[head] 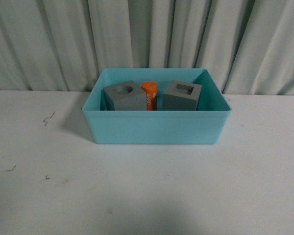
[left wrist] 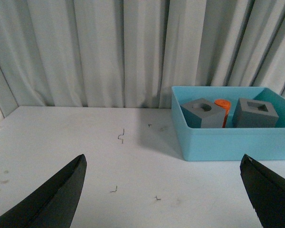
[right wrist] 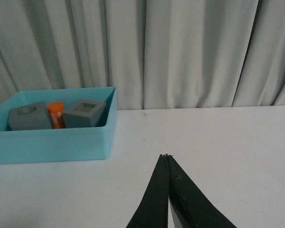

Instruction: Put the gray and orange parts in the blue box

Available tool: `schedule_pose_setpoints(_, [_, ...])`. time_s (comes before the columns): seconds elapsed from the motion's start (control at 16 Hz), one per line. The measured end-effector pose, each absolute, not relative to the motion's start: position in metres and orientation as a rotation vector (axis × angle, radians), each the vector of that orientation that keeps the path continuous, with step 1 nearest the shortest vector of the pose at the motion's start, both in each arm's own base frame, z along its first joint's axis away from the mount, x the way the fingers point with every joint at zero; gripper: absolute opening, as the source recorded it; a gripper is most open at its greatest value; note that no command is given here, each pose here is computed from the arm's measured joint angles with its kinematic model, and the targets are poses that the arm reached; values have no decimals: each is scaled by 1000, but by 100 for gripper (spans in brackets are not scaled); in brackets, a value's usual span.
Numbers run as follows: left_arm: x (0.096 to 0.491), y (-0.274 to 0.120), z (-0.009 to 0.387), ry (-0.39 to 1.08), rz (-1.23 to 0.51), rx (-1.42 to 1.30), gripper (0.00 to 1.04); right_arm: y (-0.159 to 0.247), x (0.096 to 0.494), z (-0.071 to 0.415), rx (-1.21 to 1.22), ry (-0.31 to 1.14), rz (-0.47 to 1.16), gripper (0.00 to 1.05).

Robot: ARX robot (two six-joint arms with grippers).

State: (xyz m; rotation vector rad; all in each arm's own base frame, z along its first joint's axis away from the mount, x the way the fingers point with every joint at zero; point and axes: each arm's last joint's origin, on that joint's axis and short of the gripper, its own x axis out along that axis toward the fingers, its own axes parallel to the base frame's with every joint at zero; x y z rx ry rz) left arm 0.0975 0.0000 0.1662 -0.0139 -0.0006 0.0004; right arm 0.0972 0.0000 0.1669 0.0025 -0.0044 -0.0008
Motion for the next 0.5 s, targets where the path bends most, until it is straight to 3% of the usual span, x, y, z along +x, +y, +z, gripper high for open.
schedule_pose_setpoints(0.06, [97, 0, 166, -1, 1, -14, 98, 0, 97, 167, 2, -5, -1, 2])
schedule_pose_setpoints(0.13, [97, 0, 166, -1, 0, -14, 98, 0, 97, 167, 2, -5, -1, 11])
schedule_pose_setpoints(0.5, [97, 0, 166, -1, 0, -14, 98, 0, 97, 167, 2, -5, -1, 84])
